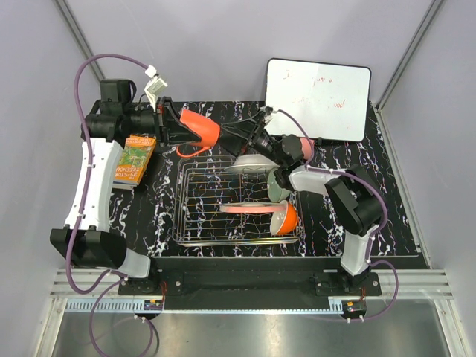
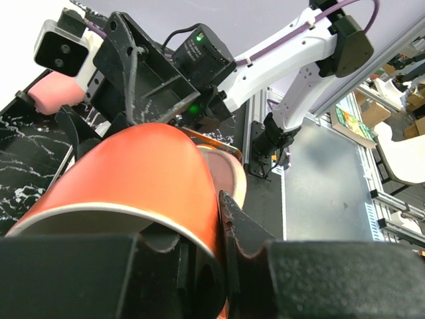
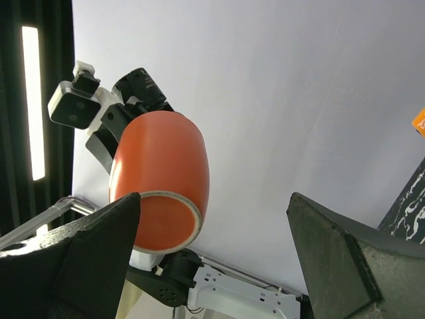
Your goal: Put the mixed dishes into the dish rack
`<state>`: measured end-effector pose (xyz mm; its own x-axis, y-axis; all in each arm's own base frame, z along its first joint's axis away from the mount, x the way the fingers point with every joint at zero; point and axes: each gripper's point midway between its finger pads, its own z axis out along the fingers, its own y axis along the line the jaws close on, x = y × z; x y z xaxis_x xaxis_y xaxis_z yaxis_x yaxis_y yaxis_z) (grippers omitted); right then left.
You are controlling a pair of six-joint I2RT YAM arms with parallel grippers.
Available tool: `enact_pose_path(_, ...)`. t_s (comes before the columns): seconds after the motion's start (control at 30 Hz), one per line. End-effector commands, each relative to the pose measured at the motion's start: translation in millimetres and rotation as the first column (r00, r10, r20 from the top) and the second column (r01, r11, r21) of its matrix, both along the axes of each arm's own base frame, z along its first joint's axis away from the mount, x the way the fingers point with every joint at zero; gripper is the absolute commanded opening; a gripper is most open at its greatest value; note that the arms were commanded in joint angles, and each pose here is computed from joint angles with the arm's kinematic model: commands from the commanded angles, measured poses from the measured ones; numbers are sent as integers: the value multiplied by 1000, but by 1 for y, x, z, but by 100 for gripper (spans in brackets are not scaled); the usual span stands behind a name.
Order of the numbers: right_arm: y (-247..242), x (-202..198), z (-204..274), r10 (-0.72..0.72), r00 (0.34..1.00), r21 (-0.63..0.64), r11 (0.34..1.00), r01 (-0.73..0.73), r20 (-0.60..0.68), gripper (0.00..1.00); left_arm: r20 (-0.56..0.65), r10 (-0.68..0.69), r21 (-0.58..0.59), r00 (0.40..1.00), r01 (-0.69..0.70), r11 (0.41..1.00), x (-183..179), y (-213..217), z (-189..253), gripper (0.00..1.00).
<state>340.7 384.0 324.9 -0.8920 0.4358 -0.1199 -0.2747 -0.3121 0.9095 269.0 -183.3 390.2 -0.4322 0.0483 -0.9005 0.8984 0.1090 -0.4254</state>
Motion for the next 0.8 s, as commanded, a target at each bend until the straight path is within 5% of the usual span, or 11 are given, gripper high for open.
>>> enact_pose_path(0.0,-46,-32,90,-76,961,229,973,13,267,100,211,-209,-119,955,237,964,-56,-2,73,0)
enact_pose_path(0.13,-50,-32,99,-82,955,241,971,11,284,100,284,-207,-105,936,246,964,-62,-1,88,0)
enact_pose_path(0.77,-39,-56,138,-57,925,291,955,-59,377,100,220,-221,-116,950,250,961,-40,-8,67,0)
